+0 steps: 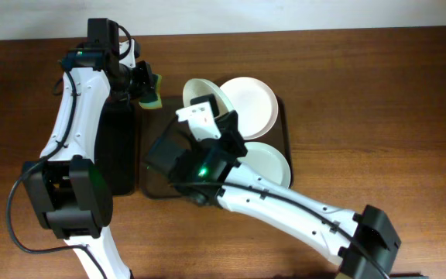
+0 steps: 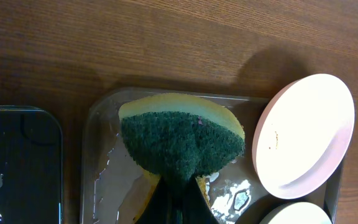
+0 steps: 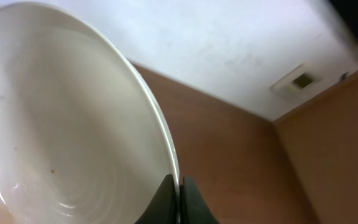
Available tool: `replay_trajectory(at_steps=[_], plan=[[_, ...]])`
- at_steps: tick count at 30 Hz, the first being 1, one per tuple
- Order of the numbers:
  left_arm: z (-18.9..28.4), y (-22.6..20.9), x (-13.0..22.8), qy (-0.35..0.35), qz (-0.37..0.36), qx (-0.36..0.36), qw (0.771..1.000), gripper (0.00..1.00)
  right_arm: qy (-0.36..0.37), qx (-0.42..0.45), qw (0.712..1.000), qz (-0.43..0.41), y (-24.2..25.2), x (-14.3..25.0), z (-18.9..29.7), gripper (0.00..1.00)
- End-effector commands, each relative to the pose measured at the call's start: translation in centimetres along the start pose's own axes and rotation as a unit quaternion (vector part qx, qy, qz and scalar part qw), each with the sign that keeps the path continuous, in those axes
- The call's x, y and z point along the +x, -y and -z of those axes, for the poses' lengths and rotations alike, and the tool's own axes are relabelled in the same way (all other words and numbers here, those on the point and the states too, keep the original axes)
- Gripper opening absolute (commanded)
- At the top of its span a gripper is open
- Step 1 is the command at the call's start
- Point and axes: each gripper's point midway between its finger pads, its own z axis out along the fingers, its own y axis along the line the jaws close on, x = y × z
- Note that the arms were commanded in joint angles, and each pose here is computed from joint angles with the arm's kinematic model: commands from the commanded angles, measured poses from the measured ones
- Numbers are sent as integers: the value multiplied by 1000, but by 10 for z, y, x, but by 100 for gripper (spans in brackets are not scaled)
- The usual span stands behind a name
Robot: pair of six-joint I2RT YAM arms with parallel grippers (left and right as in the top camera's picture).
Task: Clean dirty plates on tray and stack at the side
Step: 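Lift the white plate with the right gripper and place it right of tray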
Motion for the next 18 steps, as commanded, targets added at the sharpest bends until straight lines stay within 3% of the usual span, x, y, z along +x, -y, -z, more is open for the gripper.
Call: replay_trajectory(at_steps=[1, 6, 9, 10, 14, 17, 18], plan=[[5, 0, -6, 11, 0, -2, 1000, 1, 53, 59, 997, -6, 13, -13, 12, 4], [5, 0, -6, 11, 0, -2, 1000, 1, 50, 53, 997, -11, 11, -12, 12, 4], [4, -1, -6, 10, 0, -3, 1000, 1, -16, -32, 999, -19, -14, 8, 4, 4], [4, 0, -5, 9, 0, -3, 1000, 1, -71, -89, 993, -39, -18, 19, -4, 4], [-8, -8, 11, -16, 8, -8, 1000, 1, -243, -191, 932, -191, 60, 45, -69, 4], [-11, -4, 14, -20, 10, -5, 1000, 1, -356, -141, 868, -316, 147, 109, -143, 4], [-12, -1, 14, -19, 6, -4, 1000, 1, -400, -91, 841, -353, 182, 155, -170, 4]])
